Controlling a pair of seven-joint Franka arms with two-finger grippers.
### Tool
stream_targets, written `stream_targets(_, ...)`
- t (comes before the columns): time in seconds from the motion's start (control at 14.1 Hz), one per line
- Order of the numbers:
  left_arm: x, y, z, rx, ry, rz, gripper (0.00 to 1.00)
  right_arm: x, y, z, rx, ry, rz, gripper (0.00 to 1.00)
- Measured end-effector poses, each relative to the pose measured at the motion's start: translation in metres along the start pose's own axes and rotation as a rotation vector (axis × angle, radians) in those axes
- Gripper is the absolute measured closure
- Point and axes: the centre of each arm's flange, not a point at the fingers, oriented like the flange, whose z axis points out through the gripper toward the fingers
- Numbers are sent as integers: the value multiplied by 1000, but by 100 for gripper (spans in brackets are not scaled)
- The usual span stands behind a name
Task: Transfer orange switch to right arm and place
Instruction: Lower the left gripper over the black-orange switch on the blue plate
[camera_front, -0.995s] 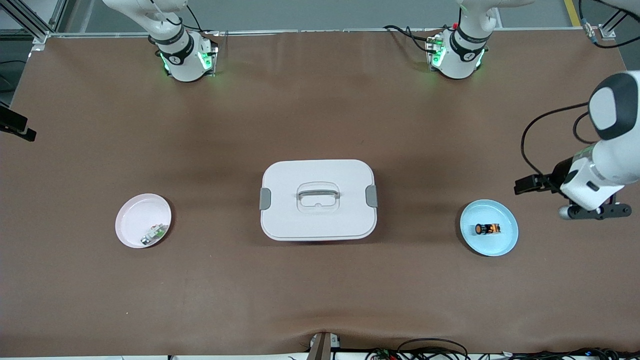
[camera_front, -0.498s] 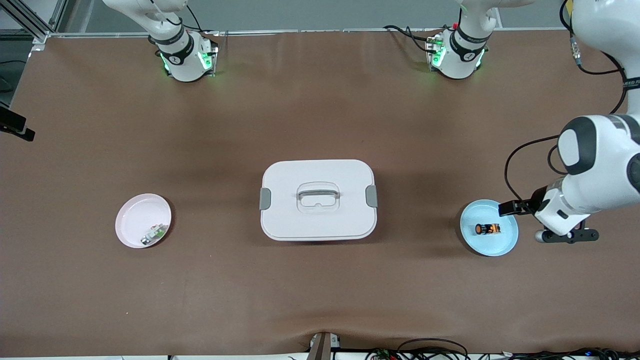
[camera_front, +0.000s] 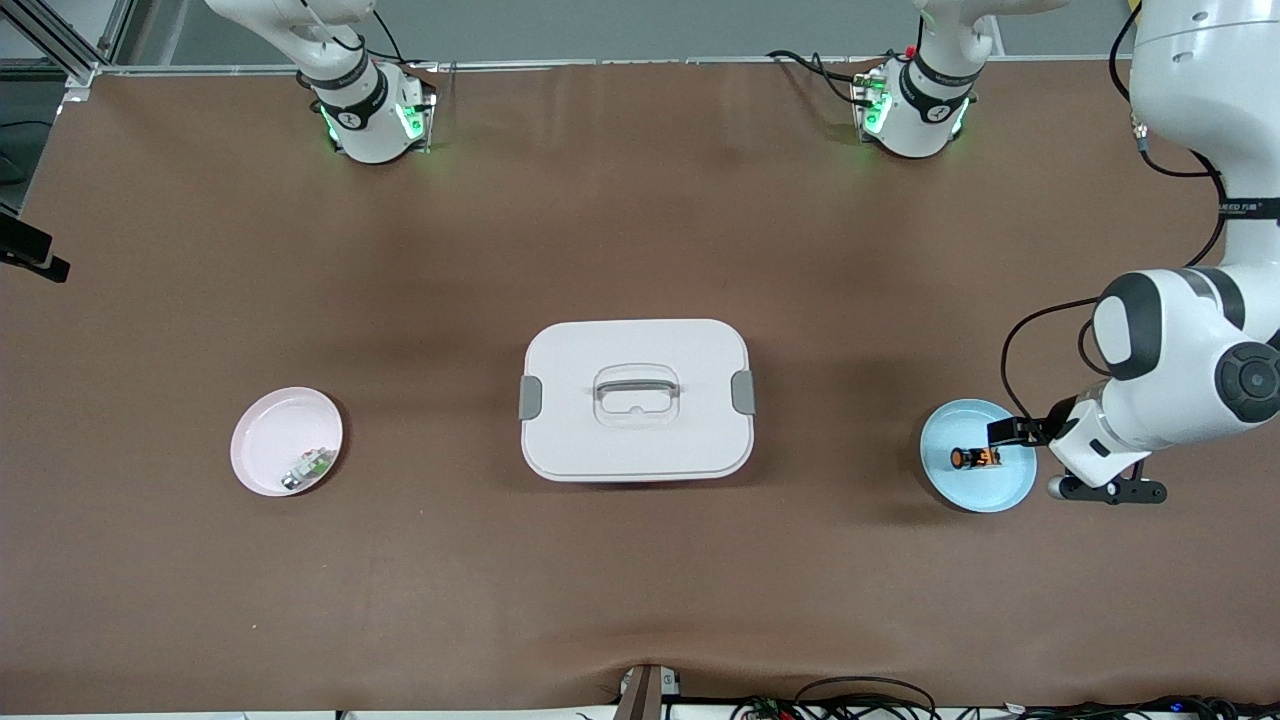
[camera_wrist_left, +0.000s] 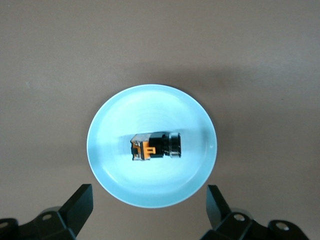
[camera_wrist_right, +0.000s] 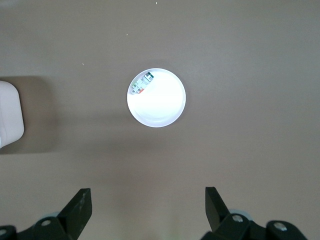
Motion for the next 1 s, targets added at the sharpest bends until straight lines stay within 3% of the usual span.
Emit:
stream_targets(0.71, 3, 0, 67, -5, -62, 2, 0, 0, 0, 0, 0, 0, 0, 0)
stream_targets(1.0, 11, -4, 76, -2, -30, -3, 0, 0, 0, 0, 0, 0, 0, 0)
